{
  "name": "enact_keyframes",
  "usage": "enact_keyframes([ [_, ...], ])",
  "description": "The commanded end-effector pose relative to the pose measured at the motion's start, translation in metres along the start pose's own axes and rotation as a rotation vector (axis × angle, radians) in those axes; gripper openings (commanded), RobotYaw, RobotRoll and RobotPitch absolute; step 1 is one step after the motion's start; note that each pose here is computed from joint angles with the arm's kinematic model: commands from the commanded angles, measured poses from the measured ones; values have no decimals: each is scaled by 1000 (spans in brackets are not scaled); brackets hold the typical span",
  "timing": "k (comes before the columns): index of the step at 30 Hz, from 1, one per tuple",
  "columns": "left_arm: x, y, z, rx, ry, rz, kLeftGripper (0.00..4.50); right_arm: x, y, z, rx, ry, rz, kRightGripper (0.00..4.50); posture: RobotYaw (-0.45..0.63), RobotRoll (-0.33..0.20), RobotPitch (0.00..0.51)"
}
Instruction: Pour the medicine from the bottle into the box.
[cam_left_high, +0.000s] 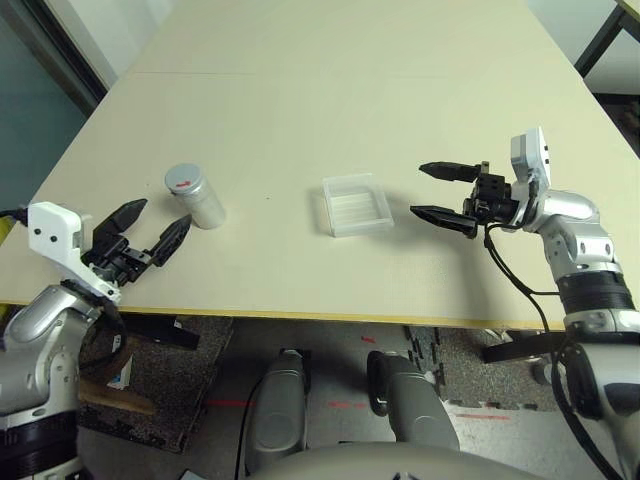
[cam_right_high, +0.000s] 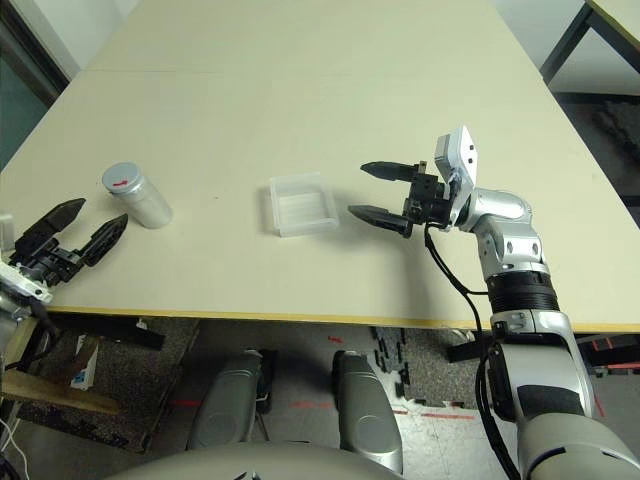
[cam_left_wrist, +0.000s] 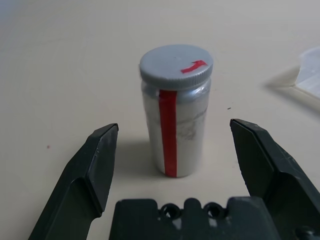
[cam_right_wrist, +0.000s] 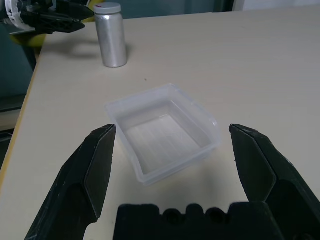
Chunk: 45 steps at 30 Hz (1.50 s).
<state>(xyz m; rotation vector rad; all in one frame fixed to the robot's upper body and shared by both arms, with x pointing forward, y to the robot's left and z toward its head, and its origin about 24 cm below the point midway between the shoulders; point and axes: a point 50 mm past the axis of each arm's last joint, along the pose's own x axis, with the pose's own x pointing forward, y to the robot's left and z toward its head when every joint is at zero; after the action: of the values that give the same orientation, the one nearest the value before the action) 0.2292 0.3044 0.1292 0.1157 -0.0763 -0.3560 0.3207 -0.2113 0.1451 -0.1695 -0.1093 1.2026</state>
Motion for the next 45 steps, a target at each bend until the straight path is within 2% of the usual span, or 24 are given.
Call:
enact_keyframes([
  [1, 5, 0, -8, 3, 7, -7, 4492, -3, 3, -1, -5, 9, -7, 4500, 70, 0, 177],
  [14, 28, -2, -19, -8, -12, -23, 4492, -9, 5, 2, -13, 15, -41, 4500, 25, 0, 174],
  [27, 50, 4, -19, -10, -37, -28, 4492, -15, 9, 4, -20, 22, -64, 4500, -10, 0, 165],
  [45, 65, 3, -28, -39, -34, -32, 4492, -18, 10, 6, -35, 29, -93, 4500, -39, 0, 163],
])
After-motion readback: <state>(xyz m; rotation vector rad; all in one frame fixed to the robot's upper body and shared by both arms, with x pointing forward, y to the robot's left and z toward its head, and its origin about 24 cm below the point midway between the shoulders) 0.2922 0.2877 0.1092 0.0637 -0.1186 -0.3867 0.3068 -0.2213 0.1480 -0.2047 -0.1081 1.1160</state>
